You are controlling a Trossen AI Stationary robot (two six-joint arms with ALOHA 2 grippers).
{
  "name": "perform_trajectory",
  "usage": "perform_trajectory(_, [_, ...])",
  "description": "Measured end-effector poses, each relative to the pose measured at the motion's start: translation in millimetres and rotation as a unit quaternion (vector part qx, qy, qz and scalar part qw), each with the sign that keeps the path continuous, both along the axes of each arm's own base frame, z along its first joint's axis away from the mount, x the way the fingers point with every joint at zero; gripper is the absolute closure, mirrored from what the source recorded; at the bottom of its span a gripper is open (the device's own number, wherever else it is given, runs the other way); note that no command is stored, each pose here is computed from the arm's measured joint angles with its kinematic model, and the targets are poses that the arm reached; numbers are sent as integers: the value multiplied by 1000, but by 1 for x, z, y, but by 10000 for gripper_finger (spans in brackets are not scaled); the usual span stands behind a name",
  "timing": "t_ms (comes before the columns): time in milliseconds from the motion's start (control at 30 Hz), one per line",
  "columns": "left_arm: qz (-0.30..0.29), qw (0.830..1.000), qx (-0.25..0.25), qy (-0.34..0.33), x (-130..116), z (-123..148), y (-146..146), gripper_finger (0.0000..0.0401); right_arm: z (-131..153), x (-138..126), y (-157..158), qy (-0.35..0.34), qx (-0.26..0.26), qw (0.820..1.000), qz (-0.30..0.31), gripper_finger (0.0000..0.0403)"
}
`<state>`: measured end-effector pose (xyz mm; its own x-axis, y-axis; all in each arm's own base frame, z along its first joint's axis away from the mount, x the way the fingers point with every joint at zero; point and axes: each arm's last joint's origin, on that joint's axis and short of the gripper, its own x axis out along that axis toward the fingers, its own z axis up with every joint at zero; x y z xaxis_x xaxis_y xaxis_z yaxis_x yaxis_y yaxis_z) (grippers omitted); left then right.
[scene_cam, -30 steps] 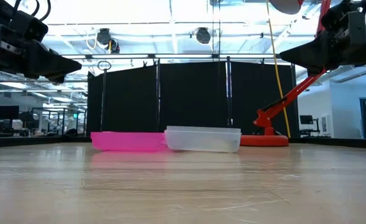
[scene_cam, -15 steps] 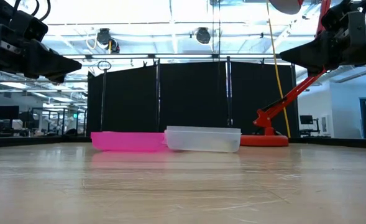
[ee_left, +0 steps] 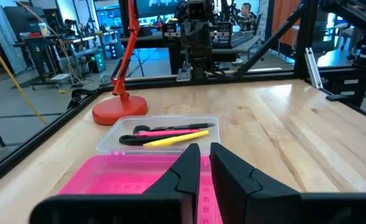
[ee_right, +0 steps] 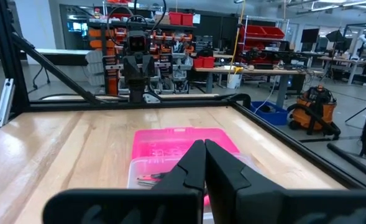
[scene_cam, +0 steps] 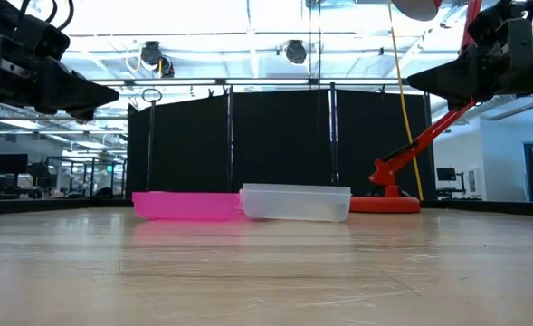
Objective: Pick & place school supplies into a supply box
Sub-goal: Return to Home Position
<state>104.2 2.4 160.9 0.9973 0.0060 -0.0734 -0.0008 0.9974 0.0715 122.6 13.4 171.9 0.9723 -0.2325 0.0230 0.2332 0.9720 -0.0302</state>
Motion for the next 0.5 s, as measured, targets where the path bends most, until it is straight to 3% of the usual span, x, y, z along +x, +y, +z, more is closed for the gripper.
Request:
perform_trajectory(267, [1,1000,11,-12,0,2,0,354,5,0,-3,-28,13,999,-20,403])
perform_trajectory(400, [65,998,-16,-10,0,2,5,354,6,0,-11,-34,33,997,-56,403])
perform_trajectory(500, [94,995,-36,-5,-1,0,9,354,5,2,-14,-30,31,999,-26,403])
